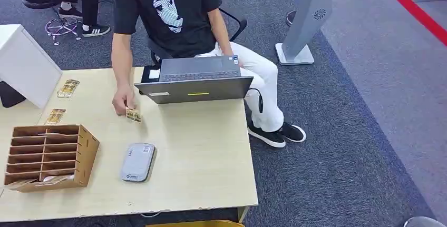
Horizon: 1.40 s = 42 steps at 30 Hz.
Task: Pass the card to the sensor for recognition and then transmit it.
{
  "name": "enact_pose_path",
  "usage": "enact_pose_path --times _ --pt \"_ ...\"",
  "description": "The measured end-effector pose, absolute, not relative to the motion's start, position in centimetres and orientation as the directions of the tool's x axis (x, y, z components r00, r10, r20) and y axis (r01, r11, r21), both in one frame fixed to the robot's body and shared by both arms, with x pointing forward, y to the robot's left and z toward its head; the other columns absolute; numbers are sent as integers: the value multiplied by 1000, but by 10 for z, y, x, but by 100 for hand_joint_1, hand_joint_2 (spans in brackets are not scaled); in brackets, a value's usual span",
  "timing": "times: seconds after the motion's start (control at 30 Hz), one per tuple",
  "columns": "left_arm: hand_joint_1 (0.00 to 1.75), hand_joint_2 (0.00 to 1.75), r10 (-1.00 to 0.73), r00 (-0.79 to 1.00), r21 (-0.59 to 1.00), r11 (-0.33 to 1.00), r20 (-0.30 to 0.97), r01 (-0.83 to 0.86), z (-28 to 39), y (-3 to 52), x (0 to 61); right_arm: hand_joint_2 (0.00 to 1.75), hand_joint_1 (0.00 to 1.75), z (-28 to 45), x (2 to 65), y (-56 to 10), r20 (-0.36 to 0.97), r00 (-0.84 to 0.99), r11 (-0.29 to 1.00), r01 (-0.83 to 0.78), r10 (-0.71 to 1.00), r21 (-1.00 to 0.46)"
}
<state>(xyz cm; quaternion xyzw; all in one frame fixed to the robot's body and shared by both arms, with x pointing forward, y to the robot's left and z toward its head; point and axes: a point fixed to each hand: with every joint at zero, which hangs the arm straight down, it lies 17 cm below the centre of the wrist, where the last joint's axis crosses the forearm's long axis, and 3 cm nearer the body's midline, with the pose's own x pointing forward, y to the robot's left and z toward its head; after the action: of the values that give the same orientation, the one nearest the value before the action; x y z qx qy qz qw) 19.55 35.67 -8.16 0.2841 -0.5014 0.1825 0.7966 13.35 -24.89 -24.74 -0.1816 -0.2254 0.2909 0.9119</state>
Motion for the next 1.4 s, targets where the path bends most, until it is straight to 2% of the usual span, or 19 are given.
enact_pose_path --times 0.2,0.37,0.53,0.67,0.9,1.13,1.4 --pt "0 175 -39 191 172 633 981 -755 5 404 207 175 0 -246 134 -248 300 718 752 -460 628 -473" --pt "0 175 -109 24 85 596 994 -798 71 420 218 175 0 -245 134 -248 298 712 746 -467 635 -475" --pt "0 175 -240 -258 -86 553 936 -829 165 435 211 175 0 -245 136 -246 298 692 730 -489 658 -477" --pt "0 175 -264 -368 -152 591 892 -792 208 433 215 175 0 -245 137 -245 297 687 727 -496 663 -475" --pt "0 175 -256 -370 -85 712 893 -697 224 429 264 175 0 -245 141 -238 308 665 719 -524 680 -456" --pt "0 175 -233 -282 19 801 931 -598 198 423 334 175 0 -245 146 -234 323 637 706 -552 700 -443" --pt "0 175 -256 -222 124 870 941 -476 179 390 393 175 0 -246 149 -232 329 616 693 -566 716 -448"
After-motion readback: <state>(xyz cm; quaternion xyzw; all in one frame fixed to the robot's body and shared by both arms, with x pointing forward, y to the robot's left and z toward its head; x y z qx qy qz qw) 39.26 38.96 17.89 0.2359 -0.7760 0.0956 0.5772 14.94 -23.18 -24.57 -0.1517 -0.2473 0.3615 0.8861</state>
